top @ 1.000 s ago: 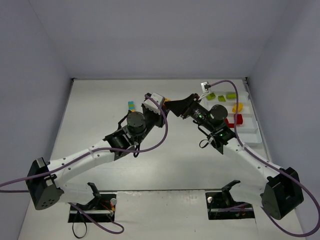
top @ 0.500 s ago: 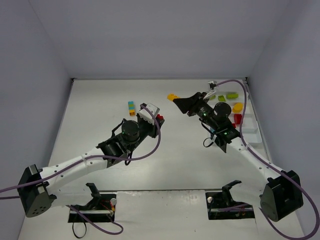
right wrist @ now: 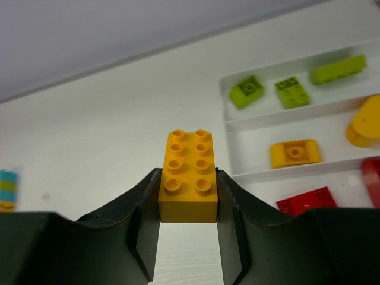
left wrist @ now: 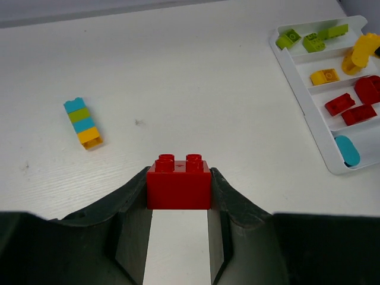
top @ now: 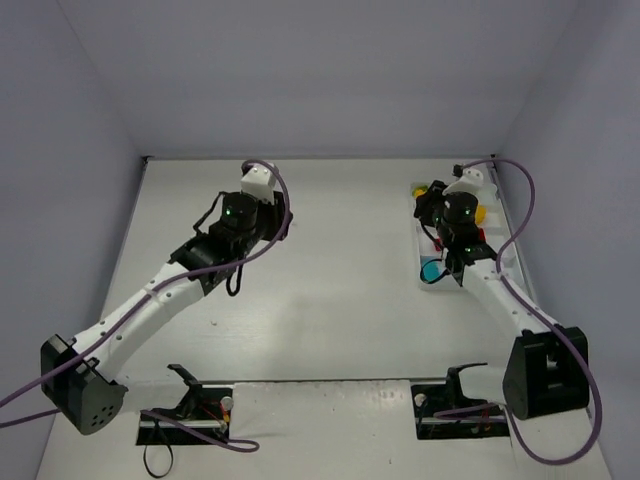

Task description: Sort the legos into containers by color

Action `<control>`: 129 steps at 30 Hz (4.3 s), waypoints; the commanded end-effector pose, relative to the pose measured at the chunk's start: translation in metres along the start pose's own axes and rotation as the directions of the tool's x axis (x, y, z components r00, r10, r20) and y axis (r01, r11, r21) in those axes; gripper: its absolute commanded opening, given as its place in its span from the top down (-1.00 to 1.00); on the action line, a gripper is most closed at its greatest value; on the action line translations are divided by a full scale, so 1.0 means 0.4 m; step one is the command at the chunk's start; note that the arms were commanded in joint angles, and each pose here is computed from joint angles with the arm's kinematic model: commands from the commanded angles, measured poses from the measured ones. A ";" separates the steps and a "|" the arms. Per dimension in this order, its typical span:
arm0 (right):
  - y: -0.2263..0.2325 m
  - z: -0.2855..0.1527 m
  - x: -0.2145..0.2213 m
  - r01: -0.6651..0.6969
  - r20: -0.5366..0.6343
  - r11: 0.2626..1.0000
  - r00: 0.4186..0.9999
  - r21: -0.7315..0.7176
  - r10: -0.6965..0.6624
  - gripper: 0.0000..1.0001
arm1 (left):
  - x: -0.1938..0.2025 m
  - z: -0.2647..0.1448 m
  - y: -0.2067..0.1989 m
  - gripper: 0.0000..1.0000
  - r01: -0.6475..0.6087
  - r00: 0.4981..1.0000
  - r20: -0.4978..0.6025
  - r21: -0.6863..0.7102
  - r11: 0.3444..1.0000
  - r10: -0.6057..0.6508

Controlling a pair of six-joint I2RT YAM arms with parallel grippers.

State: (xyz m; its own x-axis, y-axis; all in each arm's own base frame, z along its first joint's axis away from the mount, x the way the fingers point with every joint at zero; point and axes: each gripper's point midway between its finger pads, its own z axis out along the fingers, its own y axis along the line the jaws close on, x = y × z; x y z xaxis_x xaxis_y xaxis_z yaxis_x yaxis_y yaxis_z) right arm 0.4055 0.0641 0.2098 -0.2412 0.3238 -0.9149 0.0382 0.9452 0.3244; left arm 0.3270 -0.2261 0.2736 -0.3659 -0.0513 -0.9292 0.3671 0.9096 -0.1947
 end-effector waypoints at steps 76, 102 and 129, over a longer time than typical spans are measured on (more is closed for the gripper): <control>0.525 -0.250 -0.006 -0.106 -0.216 0.578 0.968 -0.809 -0.125 -0.18 | 0.005 -0.148 -0.114 0.81 -0.636 0.769 0.403 0.401 0.659 0.496; 0.755 -0.416 0.118 -0.274 -0.334 0.328 0.932 -0.904 -0.141 -0.49 | 0.031 -0.150 -0.137 0.77 -0.685 0.726 0.465 0.417 0.598 0.507; 0.384 -0.112 0.115 -0.015 -0.236 0.871 0.965 -0.491 -0.117 1.00 | 0.017 -0.088 -0.109 -0.48 -0.501 0.863 0.290 0.394 0.770 0.413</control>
State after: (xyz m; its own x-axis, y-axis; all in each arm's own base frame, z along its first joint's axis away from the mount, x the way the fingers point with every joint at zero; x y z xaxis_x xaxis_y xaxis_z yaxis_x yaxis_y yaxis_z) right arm 0.3097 0.2974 0.2198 -0.5918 0.1160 -0.7977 -0.6059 0.5887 0.5351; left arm 0.2655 -0.2458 0.2435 0.0780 0.3052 -0.9491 0.8345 0.5009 0.2297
